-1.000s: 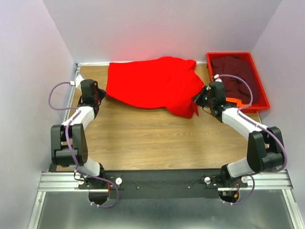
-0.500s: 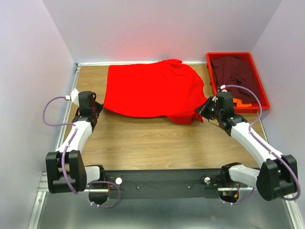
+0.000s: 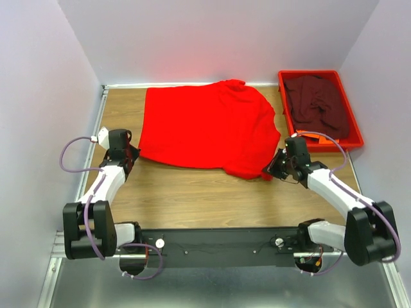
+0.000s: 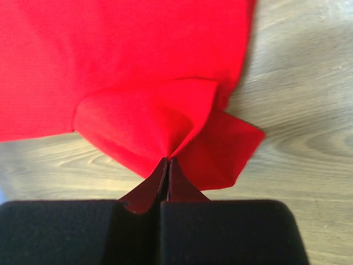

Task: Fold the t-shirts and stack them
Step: Flatten the tshirt out

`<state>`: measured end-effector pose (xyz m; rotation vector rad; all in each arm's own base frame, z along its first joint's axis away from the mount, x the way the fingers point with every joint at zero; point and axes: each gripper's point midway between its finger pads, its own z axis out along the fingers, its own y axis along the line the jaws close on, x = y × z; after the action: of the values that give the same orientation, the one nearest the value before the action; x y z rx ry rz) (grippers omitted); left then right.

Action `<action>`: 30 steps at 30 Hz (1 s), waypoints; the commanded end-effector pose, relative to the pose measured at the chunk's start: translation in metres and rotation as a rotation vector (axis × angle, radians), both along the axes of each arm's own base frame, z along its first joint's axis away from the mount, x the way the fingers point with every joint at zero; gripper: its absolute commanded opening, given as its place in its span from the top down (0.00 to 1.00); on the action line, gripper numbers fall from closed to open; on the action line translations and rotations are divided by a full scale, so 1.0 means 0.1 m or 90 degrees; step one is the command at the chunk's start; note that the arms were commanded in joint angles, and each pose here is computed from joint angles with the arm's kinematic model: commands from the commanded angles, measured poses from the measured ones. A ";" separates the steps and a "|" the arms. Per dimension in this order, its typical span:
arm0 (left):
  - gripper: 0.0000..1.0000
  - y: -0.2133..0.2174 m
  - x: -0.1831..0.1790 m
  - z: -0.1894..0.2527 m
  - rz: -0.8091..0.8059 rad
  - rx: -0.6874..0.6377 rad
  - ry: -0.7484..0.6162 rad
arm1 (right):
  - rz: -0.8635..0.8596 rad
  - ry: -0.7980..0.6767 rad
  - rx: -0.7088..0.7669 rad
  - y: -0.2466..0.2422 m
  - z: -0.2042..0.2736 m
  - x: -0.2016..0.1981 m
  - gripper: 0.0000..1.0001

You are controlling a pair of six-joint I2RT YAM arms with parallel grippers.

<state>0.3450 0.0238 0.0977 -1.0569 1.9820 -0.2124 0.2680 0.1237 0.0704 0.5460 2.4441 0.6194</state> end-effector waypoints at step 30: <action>1.00 0.14 0.05 -0.23 -0.038 0.075 0.100 | 0.058 0.175 0.012 0.29 -0.45 -0.53 0.99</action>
<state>0.3477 0.0276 0.0668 -0.9819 2.1489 -0.1020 0.2242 0.1561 0.0270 0.5443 2.7017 0.6674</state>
